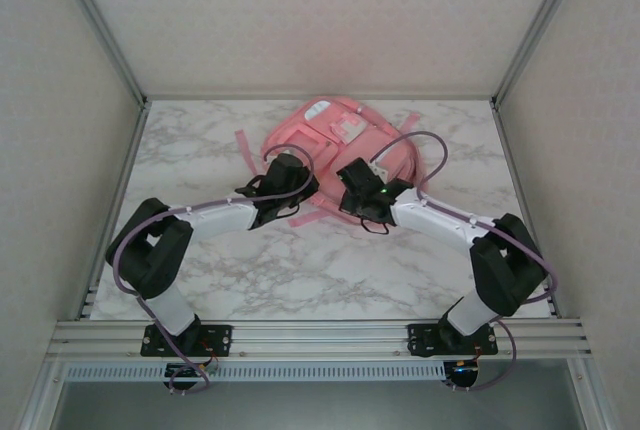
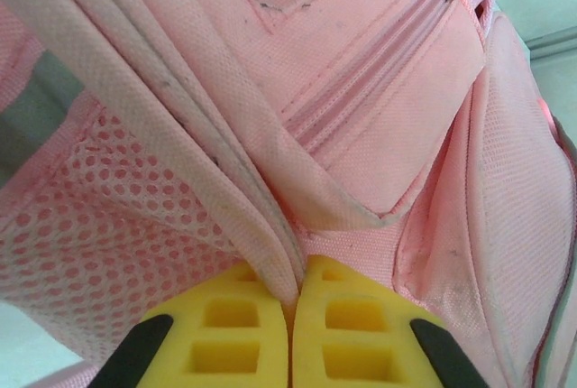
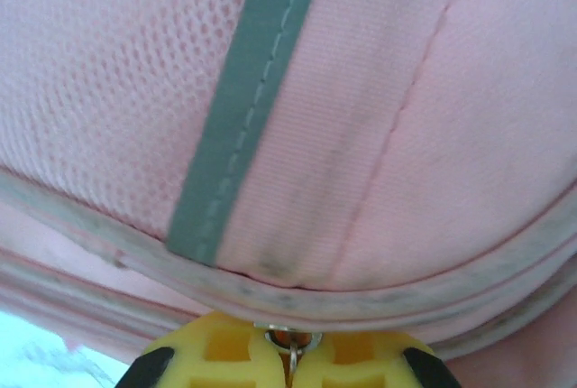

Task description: Pack the student bag

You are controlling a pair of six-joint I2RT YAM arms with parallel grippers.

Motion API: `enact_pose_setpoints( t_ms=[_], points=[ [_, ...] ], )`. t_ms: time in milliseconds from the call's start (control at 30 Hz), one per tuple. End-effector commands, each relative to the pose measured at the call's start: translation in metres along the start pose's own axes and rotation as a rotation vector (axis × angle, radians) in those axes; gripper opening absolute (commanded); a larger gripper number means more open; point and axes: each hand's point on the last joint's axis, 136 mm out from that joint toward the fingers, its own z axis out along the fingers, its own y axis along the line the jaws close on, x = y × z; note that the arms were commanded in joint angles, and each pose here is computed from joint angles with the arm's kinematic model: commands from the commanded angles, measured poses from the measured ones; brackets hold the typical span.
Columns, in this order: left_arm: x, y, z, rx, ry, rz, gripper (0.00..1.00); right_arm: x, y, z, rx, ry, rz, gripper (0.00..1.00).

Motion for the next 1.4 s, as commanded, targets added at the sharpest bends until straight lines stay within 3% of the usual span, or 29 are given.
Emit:
enact_pose_setpoints(
  t_ms=[0,167,300,533,633,733,867,1100,1367],
  points=[
    [-0.029,0.011,-0.012,-0.031,-0.027,0.062,0.00,0.022,-0.039,0.000,0.068,0.134,-0.256,0.00],
    [-0.042,0.028,-0.012,-0.070,0.002,0.120,0.00,0.037,-0.060,-0.002,0.051,0.292,-0.440,0.00],
    [-0.055,0.041,-0.009,-0.110,0.041,0.214,0.00,0.033,-0.067,-0.008,0.030,0.341,-0.574,0.00],
    [-0.100,0.077,0.001,-0.260,0.090,0.228,0.02,0.040,-0.013,-0.007,-0.247,0.381,-0.566,0.00],
    [-0.116,0.085,-0.003,-0.347,0.068,0.167,0.29,0.042,0.013,-0.003,-0.313,0.370,-0.580,0.00],
    [-0.108,0.068,-0.011,-0.277,0.071,0.075,0.52,0.043,0.038,-0.002,-0.363,0.347,-0.597,0.00],
    [-0.078,0.034,-0.030,-0.143,0.060,-0.027,0.60,0.045,0.058,0.003,-0.392,0.333,-0.614,0.00],
    [-0.010,-0.003,-0.038,-0.026,0.071,-0.138,0.55,0.050,0.065,0.010,-0.393,0.350,-0.632,0.00],
    [0.014,0.002,-0.008,-0.069,0.085,-0.132,0.28,0.061,0.057,-0.003,-0.421,0.375,-0.667,0.00]
  ],
)
